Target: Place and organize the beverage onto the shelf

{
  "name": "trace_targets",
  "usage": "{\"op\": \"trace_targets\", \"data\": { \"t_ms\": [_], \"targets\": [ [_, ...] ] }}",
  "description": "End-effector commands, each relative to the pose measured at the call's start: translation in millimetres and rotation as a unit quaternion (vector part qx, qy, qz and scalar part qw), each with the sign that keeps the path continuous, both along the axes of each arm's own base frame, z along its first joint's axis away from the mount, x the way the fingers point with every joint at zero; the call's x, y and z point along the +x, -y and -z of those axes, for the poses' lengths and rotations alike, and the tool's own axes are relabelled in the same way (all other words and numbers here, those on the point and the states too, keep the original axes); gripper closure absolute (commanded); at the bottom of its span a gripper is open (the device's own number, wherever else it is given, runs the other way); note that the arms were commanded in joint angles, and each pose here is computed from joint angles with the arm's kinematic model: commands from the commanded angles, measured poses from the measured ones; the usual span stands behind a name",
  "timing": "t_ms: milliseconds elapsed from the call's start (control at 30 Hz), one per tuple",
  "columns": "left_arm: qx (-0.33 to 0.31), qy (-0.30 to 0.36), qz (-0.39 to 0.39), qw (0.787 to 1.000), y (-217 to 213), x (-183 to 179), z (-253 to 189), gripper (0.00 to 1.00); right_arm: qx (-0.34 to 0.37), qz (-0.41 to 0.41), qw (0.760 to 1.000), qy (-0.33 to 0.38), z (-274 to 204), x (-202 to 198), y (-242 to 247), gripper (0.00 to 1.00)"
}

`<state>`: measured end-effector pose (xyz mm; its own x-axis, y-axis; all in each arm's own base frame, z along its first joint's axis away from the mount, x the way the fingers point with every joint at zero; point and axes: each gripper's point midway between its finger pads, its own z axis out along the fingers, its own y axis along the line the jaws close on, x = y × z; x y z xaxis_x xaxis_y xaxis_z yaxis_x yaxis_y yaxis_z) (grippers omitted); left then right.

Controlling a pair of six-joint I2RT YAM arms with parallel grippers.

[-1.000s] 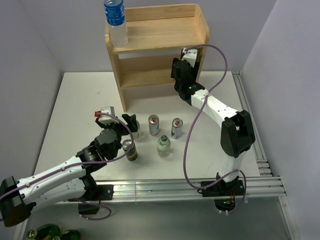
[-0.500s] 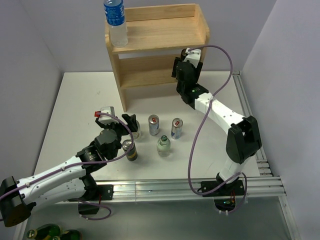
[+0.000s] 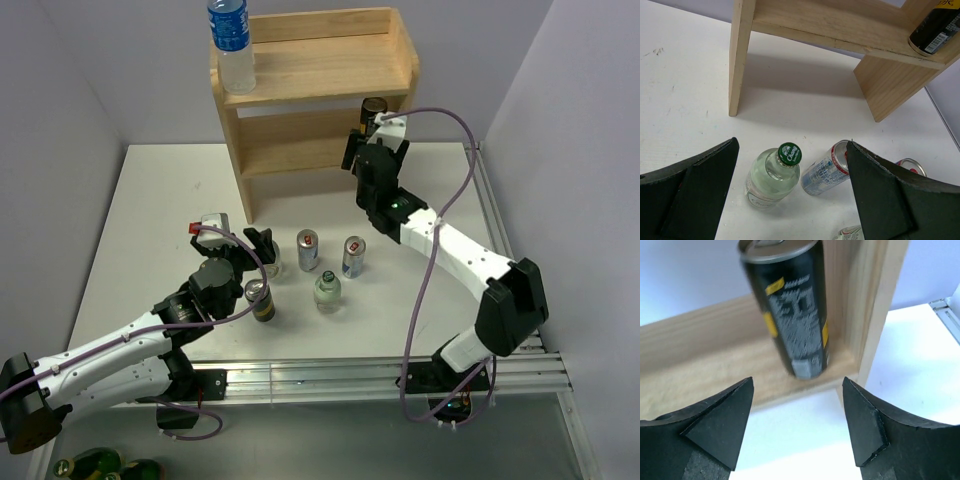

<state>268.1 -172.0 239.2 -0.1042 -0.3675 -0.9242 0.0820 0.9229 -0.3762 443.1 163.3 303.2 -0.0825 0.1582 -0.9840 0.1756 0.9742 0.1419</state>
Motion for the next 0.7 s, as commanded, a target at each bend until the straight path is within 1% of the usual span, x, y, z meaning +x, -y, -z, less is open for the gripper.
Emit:
{"op": "trace_targets", "data": {
  "t_ms": [0, 33, 100, 133, 167, 200, 267, 300, 367, 400, 433, 467, 567, 600, 667],
  "targets": [
    [-0.012, 0.014, -0.004, 1.000, -2.8, 0.3, -10.0, 0.04, 0.022, 0.004, 0.999, 0.024, -19.3, -25.3, -1.8, 0.21],
    [-0.011, 0.013, -0.004, 1.000, -2.9, 0.2, -9.4, 0.04, 0.028, 0.002, 0.999, 0.025, -23.1, -35.1, -0.7, 0.21],
    [-0.011, 0.012, -0.004, 1.000, -2.7, 0.3, -9.5, 0.04, 0.025, -0.016, 0.999, 0.014, -10.8, -52.6, -9.1, 0.21],
    [-0.010, 0.011, -0.004, 1.000, -2.8, 0.2, -9.2, 0.04, 0.039, -0.020, 0.999, 0.018, -15.1, -63.8, -7.2, 0.21],
    [-0.010, 0.011, -0.003, 1.000, -2.3, 0.1, -9.2, 0.04, 0.043, -0.028, 0.999, 0.015, -11.1, -71.7, -9.1, 0.21],
    [-0.012, 0.012, -0.002, 1.000, -2.1, 0.0, -9.9, 0.04, 0.041, -0.042, 0.998, 0.000, 3.8, -83.1, -15.3, 0.21],
    [-0.012, 0.012, -0.001, 1.000, -1.6, 0.1, -9.8, 0.04, 0.065, -0.052, 0.997, -0.005, 8.8, -102.1, -12.5, 0.21],
    [-0.011, 0.011, 0.000, 1.000, -1.5, -0.1, -8.9, 0.04, 0.060, -0.059, 0.996, -0.021, 29.1, -111.1, -12.4, 0.21],
    [-0.012, 0.010, 0.001, 1.000, -0.7, -0.1, -8.5, 0.04, 0.078, -0.075, 0.993, -0.036, 41.9, -131.2, -13.0, 0.21],
    [-0.013, 0.011, 0.003, 1.000, -0.2, -0.3, -9.2, 0.04, 0.072, -0.076, 0.993, -0.053, 61.8, -139.1, -9.8, 0.21],
    [-0.012, 0.010, 0.003, 1.000, 0.2, -0.3, -8.7, 0.04, 0.083, -0.078, 0.992, -0.062, 68.5, -148.1, -7.8, 0.21],
    [-0.014, 0.011, 0.003, 1.000, 0.2, -0.4, -9.9, 0.04, 0.077, -0.084, 0.990, -0.078, 86.2, -157.8, -8.4, 0.21],
    [-0.016, 0.011, 0.004, 1.000, 0.1, -0.7, -10.4, 0.04, 0.089, -0.087, 0.987, -0.101, 110.4, -179.2, -9.0, 0.21],
    [-0.016, 0.011, 0.003, 1.000, -0.1, -0.7, -10.5, 0.04, 0.087, -0.086, 0.986, -0.113, 126.2, -186.0, -6.8, 0.21],
    [-0.018, 0.013, 0.005, 1.000, -0.1, -1.2, -11.3, 0.04, 0.105, -0.088, 0.983, -0.121, 139.4, -195.4, -9.8, 0.21]
  ]
}}
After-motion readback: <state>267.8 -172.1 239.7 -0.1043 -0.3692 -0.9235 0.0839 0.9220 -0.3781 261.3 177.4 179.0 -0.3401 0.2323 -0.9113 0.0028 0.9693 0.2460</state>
